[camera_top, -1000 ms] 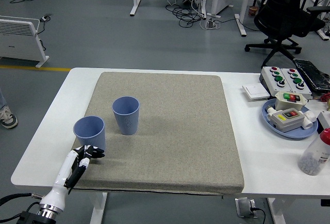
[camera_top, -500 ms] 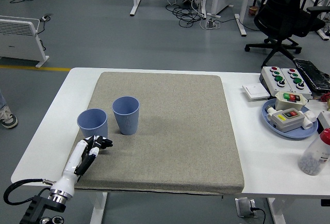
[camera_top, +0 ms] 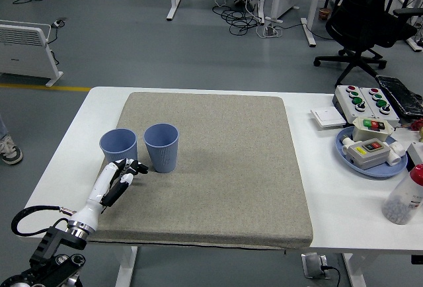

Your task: Push cup pick cup insert cup

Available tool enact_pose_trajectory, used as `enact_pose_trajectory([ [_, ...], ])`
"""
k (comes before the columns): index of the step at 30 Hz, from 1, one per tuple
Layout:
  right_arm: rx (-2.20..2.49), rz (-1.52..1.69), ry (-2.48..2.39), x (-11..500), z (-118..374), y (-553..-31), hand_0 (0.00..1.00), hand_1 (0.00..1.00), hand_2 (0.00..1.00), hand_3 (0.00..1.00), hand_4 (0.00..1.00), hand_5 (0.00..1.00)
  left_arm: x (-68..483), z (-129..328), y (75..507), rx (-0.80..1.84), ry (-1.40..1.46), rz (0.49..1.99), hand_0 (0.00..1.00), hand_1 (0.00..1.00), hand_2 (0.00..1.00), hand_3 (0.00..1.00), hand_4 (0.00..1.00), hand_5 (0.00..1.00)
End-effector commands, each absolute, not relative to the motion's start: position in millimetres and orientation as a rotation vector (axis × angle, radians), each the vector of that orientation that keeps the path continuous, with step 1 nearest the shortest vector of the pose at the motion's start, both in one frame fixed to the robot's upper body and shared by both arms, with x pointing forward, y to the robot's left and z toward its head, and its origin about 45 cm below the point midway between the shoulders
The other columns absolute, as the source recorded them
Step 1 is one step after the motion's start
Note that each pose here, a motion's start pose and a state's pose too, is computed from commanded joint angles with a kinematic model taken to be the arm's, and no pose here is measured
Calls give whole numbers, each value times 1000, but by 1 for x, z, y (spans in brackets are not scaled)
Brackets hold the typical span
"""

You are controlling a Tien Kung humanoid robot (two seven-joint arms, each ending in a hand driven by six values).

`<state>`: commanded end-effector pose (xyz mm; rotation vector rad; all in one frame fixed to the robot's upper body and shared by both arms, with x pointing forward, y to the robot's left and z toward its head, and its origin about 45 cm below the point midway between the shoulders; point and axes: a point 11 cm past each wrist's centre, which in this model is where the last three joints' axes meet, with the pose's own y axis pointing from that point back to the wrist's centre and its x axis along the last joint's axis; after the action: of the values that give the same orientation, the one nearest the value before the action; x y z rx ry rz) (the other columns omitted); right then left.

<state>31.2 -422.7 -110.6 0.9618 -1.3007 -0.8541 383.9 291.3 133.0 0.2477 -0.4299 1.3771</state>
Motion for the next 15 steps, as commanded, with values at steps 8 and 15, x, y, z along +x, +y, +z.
enact_pose_trajectory([
  [8, 964, -854, -1293, 30, -111, -422, 698, 602, 625, 581, 121, 470, 395, 135, 297, 280, -450, 1371, 620, 632, 560, 518, 521, 998],
  [15, 967, -853, -1287, 29, -111, -421, 698, 602, 629, 581, 121, 471, 401, 135, 299, 291, -456, 1369, 624, 634, 558, 517, 519, 998],
])
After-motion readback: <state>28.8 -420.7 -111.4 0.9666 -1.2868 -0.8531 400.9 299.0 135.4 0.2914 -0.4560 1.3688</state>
